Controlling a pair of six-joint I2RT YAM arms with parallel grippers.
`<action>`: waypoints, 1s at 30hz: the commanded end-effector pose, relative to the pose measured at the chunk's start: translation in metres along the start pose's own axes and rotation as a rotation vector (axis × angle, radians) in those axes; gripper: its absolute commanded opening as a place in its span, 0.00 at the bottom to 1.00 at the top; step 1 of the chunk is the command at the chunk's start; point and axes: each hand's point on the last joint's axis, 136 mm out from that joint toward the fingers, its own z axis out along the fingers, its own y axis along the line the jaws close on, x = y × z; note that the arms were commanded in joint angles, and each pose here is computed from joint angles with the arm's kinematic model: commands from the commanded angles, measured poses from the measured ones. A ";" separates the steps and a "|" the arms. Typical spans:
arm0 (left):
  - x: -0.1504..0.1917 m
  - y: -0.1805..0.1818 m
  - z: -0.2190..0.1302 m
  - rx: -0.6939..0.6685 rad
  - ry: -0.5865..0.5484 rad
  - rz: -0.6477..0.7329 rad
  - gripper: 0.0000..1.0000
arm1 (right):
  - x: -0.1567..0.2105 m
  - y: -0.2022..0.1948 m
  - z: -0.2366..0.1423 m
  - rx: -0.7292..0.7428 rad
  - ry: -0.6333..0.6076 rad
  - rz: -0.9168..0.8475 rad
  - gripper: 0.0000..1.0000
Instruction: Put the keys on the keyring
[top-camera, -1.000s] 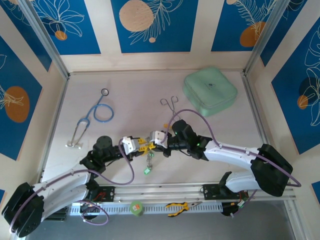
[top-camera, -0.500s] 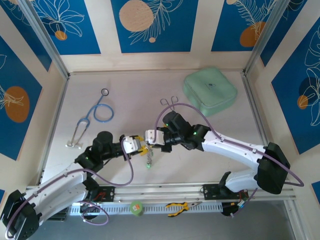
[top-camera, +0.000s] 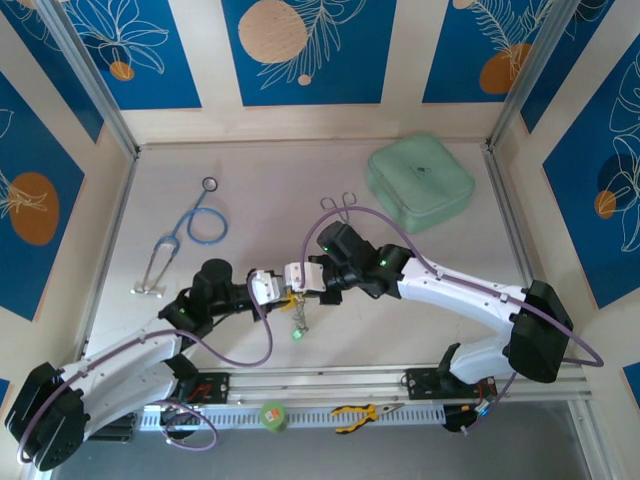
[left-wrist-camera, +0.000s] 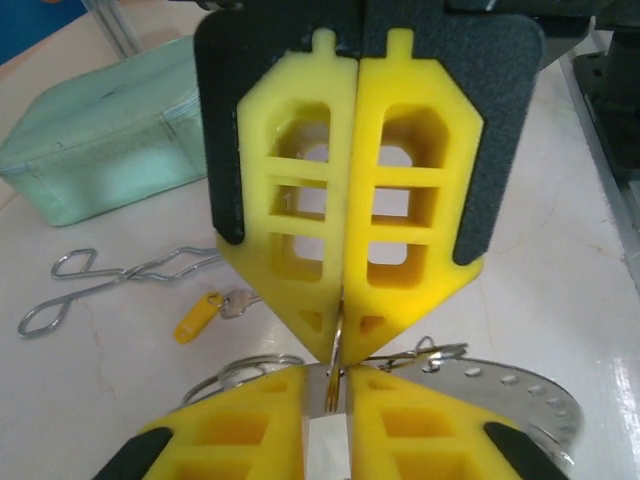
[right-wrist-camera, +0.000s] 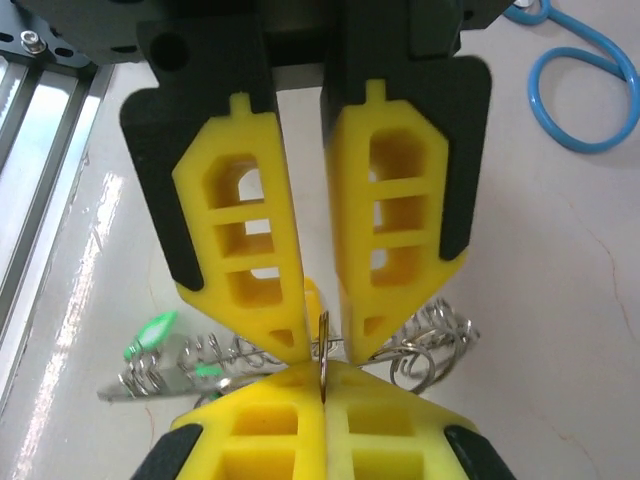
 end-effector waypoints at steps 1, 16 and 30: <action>-0.021 0.001 -0.001 0.012 -0.085 0.033 0.04 | -0.017 0.001 -0.003 -0.011 -0.053 -0.017 0.00; -0.028 -0.002 -0.001 0.000 -0.249 -0.093 0.00 | 0.006 -0.002 -0.025 -0.033 -0.465 0.226 0.27; -0.027 -0.007 0.000 0.035 -0.252 -0.105 0.00 | -0.003 -0.001 -0.013 -0.046 -0.474 0.204 0.23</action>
